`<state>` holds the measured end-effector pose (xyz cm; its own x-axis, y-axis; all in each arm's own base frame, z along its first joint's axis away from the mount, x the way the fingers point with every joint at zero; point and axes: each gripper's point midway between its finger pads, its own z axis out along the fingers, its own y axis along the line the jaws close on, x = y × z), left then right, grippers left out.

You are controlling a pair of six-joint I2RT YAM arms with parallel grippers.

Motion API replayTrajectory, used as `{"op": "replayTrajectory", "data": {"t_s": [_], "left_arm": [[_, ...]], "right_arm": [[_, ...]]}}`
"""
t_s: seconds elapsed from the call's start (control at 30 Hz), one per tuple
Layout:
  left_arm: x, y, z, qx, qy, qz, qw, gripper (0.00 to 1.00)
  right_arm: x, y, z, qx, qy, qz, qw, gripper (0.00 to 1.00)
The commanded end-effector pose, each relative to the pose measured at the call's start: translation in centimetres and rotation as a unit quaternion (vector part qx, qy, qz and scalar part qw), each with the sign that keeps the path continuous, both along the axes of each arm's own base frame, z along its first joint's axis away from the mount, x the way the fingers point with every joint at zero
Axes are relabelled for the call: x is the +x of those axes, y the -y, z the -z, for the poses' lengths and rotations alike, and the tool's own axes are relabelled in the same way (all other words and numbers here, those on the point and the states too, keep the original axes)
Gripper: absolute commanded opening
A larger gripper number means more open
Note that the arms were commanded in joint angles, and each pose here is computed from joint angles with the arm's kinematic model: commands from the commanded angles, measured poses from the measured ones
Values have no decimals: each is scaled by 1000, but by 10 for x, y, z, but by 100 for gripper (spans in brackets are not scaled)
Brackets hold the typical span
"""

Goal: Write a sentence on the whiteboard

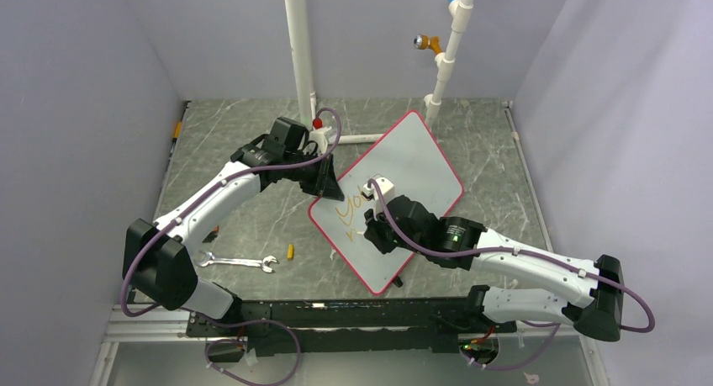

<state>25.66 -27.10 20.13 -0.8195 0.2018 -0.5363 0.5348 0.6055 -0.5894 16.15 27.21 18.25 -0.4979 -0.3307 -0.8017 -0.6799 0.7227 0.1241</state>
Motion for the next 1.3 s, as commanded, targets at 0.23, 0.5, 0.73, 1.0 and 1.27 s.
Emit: {"op": "replayTrajectory", "data": {"t_s": [0.23, 0.5, 0.73, 1.0, 1.27], "left_arm": [[46, -21, -12, 42, 100, -62, 992, 0], [46, -22, -11, 44, 99, -61, 992, 0], [45, -21, -10, 42, 97, -60, 993, 0], [45, -21, -11, 42, 97, -59, 993, 0], [45, -21, -11, 43, 99, -59, 992, 0]], "right_arm": [[4, 0, -8, 7, 9, 10, 1000, 0], [18, -4, -18, 1, 34, 26, 999, 0], [28, -7, -29, 6, 51, 41, 998, 0], [36, -4, -27, 0, 52, 55, 997, 0], [30, 7, -16, -2, 38, 64, 997, 0]]}}
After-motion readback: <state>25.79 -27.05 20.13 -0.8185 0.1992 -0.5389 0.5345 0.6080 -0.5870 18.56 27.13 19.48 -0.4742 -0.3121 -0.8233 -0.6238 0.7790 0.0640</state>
